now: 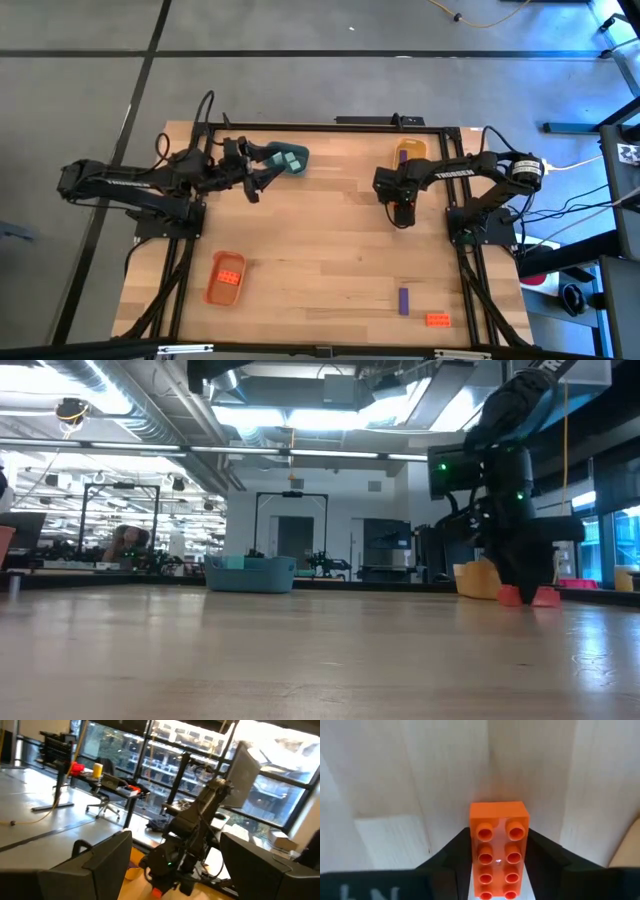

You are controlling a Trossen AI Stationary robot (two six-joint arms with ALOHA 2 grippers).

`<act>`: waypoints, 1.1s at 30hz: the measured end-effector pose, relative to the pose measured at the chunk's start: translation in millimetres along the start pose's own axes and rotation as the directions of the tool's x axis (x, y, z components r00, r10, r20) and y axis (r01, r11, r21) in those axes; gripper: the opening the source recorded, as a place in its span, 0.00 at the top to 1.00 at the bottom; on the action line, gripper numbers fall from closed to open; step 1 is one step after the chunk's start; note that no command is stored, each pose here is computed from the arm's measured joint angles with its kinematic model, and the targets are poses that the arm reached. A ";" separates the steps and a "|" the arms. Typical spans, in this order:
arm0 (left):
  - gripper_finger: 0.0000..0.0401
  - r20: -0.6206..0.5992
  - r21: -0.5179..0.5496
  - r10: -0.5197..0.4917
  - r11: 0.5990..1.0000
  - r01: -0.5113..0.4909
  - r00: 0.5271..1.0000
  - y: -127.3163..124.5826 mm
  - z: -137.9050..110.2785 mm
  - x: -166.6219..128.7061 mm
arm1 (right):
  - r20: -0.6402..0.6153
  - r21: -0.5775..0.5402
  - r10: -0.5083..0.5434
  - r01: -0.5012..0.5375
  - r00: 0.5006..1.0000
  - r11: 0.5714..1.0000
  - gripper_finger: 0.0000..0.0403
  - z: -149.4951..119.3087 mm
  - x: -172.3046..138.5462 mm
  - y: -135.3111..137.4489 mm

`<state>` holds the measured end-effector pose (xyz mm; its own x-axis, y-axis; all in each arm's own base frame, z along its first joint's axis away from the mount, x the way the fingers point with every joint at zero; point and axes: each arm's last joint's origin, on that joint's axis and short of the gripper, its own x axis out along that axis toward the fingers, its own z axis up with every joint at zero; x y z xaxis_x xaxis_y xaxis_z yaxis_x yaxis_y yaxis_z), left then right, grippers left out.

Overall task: Sort & place blocks by color
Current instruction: Put the top orange game piece into the orange bin

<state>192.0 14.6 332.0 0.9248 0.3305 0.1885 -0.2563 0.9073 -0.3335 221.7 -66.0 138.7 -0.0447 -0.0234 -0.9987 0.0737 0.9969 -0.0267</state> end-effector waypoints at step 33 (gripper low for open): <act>0.27 -0.244 0.050 -0.135 0.987 0.151 0.960 5.2 -11.6 -12.0 | 0.954 -0.039 0.152 -0.397 0.258 0.917 0.65 114.1 -176.2 40.5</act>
<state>182.8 12.3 317.3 0.9913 0.1318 0.0006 -0.1273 0.9586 -0.2548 346.2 -30.0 308.7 0.9502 0.0745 -0.3026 0.0465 0.9263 0.3740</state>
